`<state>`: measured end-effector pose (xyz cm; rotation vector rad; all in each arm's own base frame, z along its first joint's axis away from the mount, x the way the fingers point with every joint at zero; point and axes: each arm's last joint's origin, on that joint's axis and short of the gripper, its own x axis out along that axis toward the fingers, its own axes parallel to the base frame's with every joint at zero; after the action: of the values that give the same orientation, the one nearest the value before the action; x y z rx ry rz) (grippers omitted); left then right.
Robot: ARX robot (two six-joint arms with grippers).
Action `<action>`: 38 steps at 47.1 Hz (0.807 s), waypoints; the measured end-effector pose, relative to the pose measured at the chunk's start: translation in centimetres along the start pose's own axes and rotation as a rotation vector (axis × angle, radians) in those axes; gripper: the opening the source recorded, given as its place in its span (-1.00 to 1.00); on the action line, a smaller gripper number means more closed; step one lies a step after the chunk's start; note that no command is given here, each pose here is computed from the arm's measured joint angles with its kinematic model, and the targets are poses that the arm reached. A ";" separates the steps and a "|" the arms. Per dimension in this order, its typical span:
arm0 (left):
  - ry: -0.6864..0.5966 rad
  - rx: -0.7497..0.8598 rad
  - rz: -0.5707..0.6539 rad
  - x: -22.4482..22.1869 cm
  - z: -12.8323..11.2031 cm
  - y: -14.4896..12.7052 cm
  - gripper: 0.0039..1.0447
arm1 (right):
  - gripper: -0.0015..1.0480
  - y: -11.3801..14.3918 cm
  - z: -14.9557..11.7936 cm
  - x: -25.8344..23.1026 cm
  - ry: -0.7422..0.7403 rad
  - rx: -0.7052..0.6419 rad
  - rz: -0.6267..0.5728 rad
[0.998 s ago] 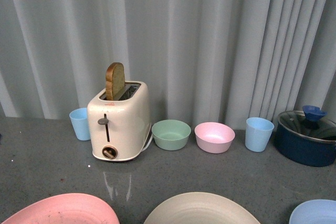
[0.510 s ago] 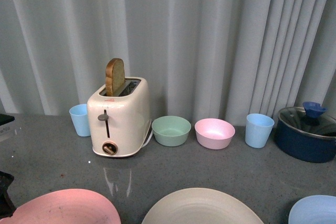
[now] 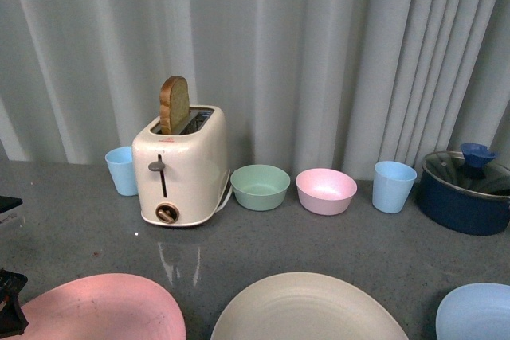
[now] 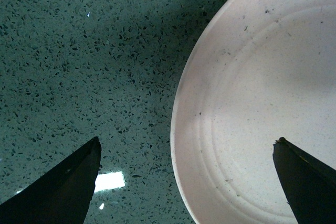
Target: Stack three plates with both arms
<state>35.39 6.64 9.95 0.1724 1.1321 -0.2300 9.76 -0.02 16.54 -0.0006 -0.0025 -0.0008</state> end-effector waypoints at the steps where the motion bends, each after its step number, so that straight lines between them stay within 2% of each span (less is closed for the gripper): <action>1: -0.001 -0.002 -0.009 0.1 0.0 0.1 0.87 | 0.86 0.0 0.0 0.0 0.000 0.000 0.000; 38: 0.026 0.035 0.000 2.9 -0.7 0.9 0.87 | 0.86 0.0 0.0 0.0 0.000 0.000 0.000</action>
<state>36.15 7.40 7.02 0.2067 1.1549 -0.2486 9.76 -0.02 16.54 -0.0006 -0.0025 -0.0008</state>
